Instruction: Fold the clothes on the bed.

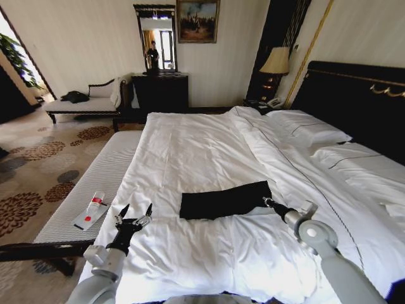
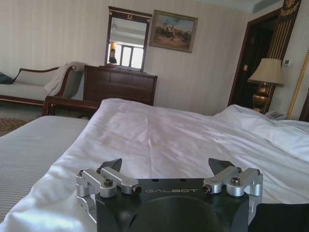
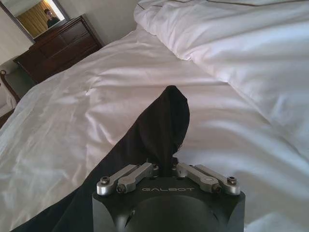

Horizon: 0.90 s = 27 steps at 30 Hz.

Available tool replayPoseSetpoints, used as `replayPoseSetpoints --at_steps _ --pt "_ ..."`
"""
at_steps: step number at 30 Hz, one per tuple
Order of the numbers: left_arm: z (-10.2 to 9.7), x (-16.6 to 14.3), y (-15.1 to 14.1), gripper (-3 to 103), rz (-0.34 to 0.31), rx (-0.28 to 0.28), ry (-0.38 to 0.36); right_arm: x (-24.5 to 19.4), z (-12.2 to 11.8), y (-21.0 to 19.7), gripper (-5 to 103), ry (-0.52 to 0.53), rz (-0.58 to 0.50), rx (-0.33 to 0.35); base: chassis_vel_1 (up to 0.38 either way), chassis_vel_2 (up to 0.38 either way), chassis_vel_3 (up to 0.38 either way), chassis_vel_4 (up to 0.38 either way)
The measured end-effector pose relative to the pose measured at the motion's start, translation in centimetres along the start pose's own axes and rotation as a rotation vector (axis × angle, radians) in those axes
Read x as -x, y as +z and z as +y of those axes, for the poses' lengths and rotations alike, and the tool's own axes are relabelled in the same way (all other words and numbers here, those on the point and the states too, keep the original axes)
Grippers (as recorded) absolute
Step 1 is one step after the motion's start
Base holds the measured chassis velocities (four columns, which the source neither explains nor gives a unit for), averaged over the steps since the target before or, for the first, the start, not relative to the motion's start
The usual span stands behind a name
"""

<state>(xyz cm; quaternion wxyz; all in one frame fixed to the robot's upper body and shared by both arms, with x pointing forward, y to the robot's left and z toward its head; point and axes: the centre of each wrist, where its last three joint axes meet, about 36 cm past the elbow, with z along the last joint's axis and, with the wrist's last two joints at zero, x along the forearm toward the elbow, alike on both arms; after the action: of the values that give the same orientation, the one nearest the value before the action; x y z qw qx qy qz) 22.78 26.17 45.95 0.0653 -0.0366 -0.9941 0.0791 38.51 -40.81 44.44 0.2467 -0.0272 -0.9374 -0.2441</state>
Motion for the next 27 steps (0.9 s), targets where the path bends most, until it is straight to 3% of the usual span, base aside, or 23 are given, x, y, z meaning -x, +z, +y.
replayPoseSetpoints --at_steps 6,11,14,17,19,25,27 --pt "0.0 -0.4 0.5 100 0.007 0.002 -0.009 0.2 1.0 0.7 4 -0.002 0.005 -0.064 0.0 0.0 0.0 0.0" --pt "-0.2 -0.7 0.2 100 0.003 0.01 0.007 -0.5 5.1 2.1 4 -0.084 0.019 -0.126 0.0 0.0 0.0 0.0" --pt "-0.3 -0.7 -0.3 100 -0.011 0.019 0.014 -1.1 8.8 2.1 4 -0.172 0.031 -0.13 0.0 0.0 0.0 0.0" --pt "-0.2 -0.7 -0.4 100 -0.013 0.02 0.013 -1.3 10.3 2.0 4 -0.212 0.039 -0.124 0.0 0.0 0.0 0.0" --pt "0.0 -0.5 -0.2 100 -0.013 0.026 0.002 -1.4 12.7 2.3 4 -0.271 0.047 -0.146 0.0 0.0 0.0 0.0" --pt "0.5 -0.1 0.3 100 -0.008 0.023 -0.015 -0.8 16.5 3.5 4 -0.363 0.105 -0.171 0.0 0.0 0.0 0.0" --pt "0.5 0.0 0.3 100 -0.008 0.023 -0.016 -0.7 16.7 3.6 4 -0.367 0.11 -0.171 0.0 0.0 0.0 0.0"
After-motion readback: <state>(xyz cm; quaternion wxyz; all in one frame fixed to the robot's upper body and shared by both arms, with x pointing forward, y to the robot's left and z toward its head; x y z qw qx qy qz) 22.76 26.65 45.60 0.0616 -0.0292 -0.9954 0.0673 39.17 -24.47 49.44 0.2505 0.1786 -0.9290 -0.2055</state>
